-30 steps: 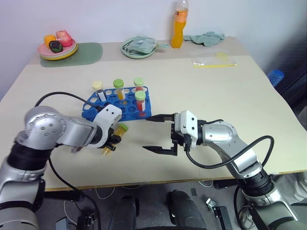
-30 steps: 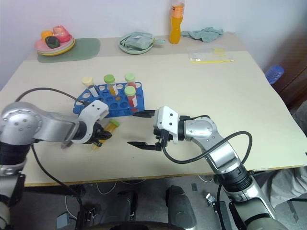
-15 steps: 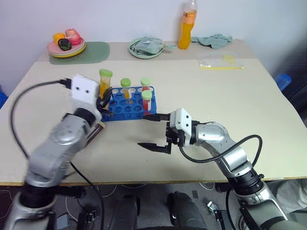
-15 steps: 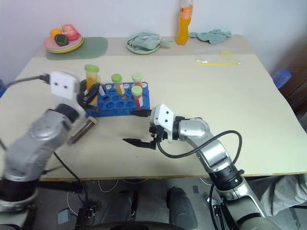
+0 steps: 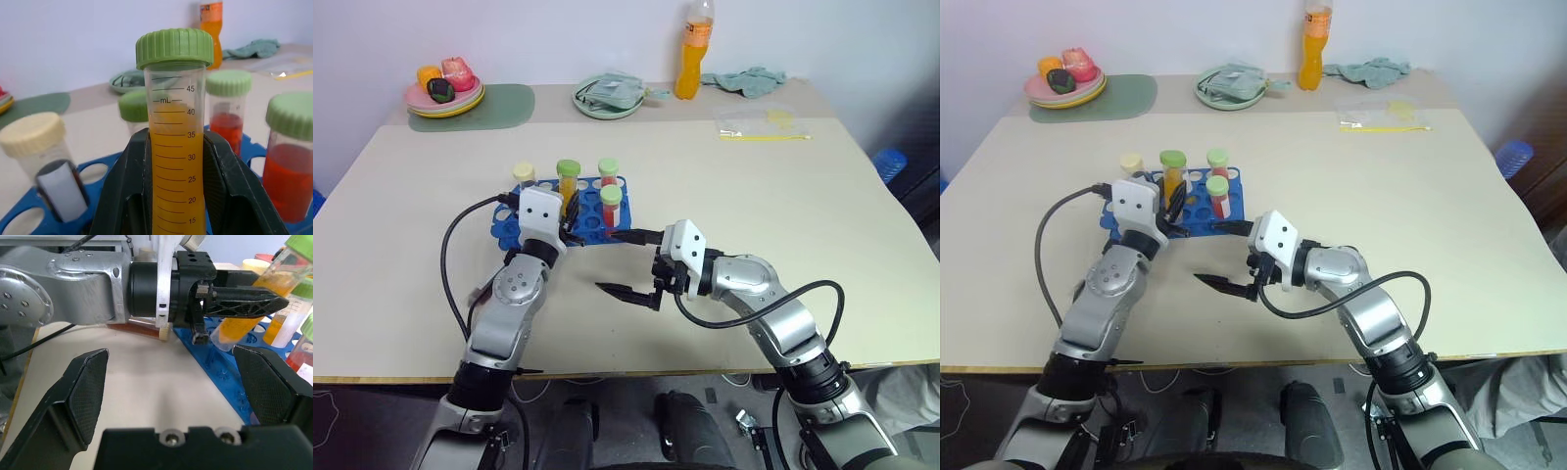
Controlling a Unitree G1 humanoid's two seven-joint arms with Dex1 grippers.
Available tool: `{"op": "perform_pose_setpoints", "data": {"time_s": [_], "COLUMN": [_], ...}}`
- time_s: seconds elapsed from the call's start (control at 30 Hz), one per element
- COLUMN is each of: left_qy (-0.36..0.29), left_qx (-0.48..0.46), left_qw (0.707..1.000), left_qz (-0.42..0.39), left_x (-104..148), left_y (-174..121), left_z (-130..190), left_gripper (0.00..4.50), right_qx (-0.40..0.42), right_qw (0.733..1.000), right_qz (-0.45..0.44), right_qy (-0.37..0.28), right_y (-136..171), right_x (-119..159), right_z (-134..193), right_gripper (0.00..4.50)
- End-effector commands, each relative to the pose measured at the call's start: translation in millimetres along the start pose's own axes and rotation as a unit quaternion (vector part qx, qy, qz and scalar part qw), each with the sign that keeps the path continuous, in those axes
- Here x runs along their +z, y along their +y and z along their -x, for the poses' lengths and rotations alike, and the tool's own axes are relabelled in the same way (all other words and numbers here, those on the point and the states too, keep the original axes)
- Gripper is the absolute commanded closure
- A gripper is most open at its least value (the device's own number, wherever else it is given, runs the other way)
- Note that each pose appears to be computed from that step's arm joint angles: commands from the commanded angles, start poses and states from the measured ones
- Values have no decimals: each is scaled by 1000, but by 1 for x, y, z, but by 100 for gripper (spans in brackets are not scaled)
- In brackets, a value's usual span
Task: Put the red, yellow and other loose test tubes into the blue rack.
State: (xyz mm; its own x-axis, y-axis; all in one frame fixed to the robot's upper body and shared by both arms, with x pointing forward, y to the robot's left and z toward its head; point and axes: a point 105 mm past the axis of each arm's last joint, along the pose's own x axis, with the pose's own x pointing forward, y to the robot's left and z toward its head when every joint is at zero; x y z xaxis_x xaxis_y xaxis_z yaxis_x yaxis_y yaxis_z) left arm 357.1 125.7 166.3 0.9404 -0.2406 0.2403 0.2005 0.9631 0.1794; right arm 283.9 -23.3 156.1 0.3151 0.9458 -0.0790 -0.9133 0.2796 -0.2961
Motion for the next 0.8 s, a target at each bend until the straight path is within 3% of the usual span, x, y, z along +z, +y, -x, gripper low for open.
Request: {"op": "perform_pose_setpoints", "data": {"time_s": [0.03, 0.27, 0.43, 0.8], "left_qy": [-33, -52, -104, -110], "left_qx": [-9, -12, -5, 2], "left_qw": [999, 999, 994, 994], "left_qz": [6, -3, 43, 26], "left_x": [8, 4, 9, -1], "left_y": [-3, -10, -8, -8], "left_z": [-4, -7, -2, 1], "left_gripper": [372, 372, 372, 372], "right_qx": [-6, -3, -3, -4], "right_qw": [1000, 1000, 1000, 1000], "right_qz": [16, 16, 15, 15], "right_qy": [-22, -23, -22, -23], "right_y": [0, 1, 2, 1], "right_x": [15, 16, 16, 17], "right_z": [2, 1, 2, 2], "right_gripper": [0, 0, 0, 0]}}
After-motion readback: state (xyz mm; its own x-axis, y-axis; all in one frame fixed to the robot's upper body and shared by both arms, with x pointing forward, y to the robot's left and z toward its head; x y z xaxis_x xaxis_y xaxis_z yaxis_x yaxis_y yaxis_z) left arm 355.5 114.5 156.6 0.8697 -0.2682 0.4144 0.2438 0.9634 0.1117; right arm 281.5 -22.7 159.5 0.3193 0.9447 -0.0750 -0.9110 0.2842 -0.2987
